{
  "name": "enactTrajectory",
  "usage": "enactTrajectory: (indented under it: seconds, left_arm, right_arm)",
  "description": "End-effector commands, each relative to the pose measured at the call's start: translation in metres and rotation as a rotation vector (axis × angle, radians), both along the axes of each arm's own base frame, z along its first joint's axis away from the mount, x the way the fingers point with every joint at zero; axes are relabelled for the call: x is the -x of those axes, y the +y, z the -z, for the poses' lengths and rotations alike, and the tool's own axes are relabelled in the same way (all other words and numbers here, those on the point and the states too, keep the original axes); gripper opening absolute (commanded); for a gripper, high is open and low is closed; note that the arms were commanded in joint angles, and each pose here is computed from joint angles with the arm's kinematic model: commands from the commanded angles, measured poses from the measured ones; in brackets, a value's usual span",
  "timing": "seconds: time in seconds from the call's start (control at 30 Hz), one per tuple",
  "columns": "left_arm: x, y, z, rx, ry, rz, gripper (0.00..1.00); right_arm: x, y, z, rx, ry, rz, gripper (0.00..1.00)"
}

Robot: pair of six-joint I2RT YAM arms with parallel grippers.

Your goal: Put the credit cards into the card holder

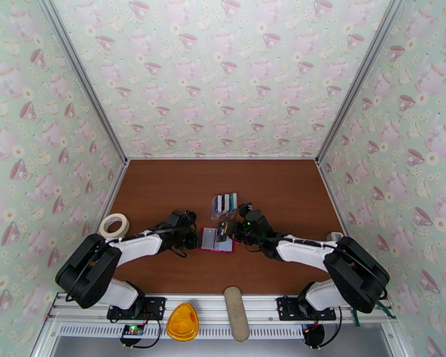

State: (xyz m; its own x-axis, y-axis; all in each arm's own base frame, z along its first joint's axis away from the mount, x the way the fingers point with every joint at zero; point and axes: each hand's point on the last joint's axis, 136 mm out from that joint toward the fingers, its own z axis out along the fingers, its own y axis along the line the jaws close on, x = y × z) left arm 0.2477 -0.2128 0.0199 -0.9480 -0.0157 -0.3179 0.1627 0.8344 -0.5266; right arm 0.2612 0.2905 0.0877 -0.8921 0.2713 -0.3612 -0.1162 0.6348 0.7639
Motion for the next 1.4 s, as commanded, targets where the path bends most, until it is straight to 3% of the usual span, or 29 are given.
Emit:
enactTrajectory:
  seconds: [0.0, 0.5, 1.37]
  left_arm:
    - [0.009, 0.003, 0.011, -0.014, 0.023, -0.004, 0.27]
    - [0.027, 0.004, 0.019, -0.022, 0.048, 0.002, 0.26]
    - [0.029, 0.008, 0.026, -0.046, 0.061, -0.014, 0.18]
  right_arm:
    - [0.007, 0.006, 0.007, -0.025, 0.018, -0.022, 0.00]
    - [0.015, 0.003, 0.034, -0.021, 0.049, -0.024, 0.00]
    - [0.015, 0.004, 0.048, -0.004, 0.061, -0.036, 0.00]
